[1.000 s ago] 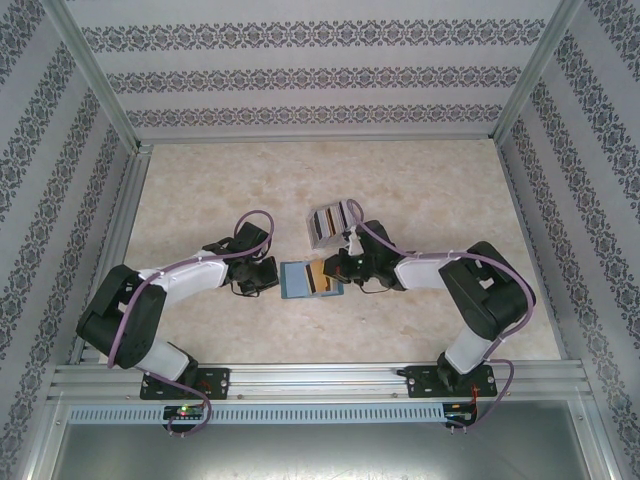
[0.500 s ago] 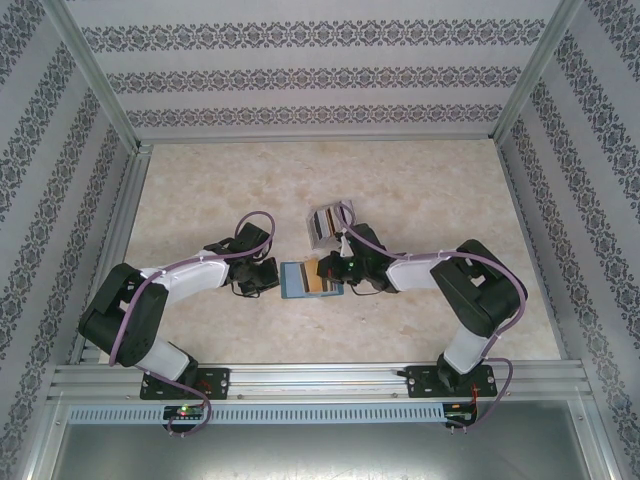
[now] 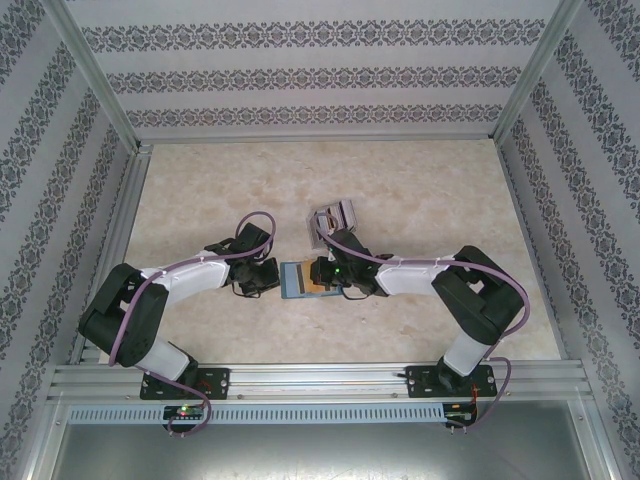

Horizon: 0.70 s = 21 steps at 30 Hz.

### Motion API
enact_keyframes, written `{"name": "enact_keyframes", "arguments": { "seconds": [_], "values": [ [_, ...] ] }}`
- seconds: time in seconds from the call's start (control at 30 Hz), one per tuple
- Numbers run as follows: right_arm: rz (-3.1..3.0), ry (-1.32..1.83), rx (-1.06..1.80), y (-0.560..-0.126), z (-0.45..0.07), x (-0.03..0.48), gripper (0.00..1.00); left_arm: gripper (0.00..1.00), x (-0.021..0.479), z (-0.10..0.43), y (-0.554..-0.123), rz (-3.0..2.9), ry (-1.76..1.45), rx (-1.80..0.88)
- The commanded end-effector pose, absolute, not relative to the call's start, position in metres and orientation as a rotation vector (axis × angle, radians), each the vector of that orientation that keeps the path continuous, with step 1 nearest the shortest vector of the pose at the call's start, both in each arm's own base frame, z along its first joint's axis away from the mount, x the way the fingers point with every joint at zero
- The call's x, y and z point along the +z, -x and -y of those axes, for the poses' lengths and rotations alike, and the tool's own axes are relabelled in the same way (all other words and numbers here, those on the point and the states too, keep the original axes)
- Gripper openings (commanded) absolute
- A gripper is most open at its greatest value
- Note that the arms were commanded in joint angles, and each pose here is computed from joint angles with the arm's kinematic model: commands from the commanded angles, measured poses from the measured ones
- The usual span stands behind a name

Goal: Put the credit cards into the card holder
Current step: Insert the credit card into the card slot.

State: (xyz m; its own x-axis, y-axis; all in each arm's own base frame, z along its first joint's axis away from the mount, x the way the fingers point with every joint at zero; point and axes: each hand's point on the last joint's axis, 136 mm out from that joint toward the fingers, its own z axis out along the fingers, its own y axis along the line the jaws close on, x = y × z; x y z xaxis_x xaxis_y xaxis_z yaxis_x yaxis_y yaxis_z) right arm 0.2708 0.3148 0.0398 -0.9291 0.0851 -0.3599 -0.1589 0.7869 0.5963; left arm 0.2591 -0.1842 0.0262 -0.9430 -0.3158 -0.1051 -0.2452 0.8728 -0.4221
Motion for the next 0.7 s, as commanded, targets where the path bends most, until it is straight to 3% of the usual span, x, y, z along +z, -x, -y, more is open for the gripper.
{"name": "enact_keyframes", "arguments": {
  "seconds": [0.0,0.33,0.5,0.67],
  "values": [
    [-2.675,0.142,0.803,-0.262,-0.314,0.024,0.03,0.0,0.027,0.194,-0.256,-2.869,0.415,-0.656],
    [-2.713,0.239,0.783,-0.254,-0.33,0.017,0.11,0.0,0.024,0.193,-0.254,-2.876,0.413,-0.646],
    [-2.682,0.273,0.75,-0.255,-0.324,0.039,0.27,0.0,0.023,0.191,-0.253,-2.881,0.413,-0.633],
    [-2.641,0.297,0.735,-0.258,-0.317,0.064,0.32,0.0,0.025,0.19,-0.253,-2.878,0.41,-0.619]
  ]
}}
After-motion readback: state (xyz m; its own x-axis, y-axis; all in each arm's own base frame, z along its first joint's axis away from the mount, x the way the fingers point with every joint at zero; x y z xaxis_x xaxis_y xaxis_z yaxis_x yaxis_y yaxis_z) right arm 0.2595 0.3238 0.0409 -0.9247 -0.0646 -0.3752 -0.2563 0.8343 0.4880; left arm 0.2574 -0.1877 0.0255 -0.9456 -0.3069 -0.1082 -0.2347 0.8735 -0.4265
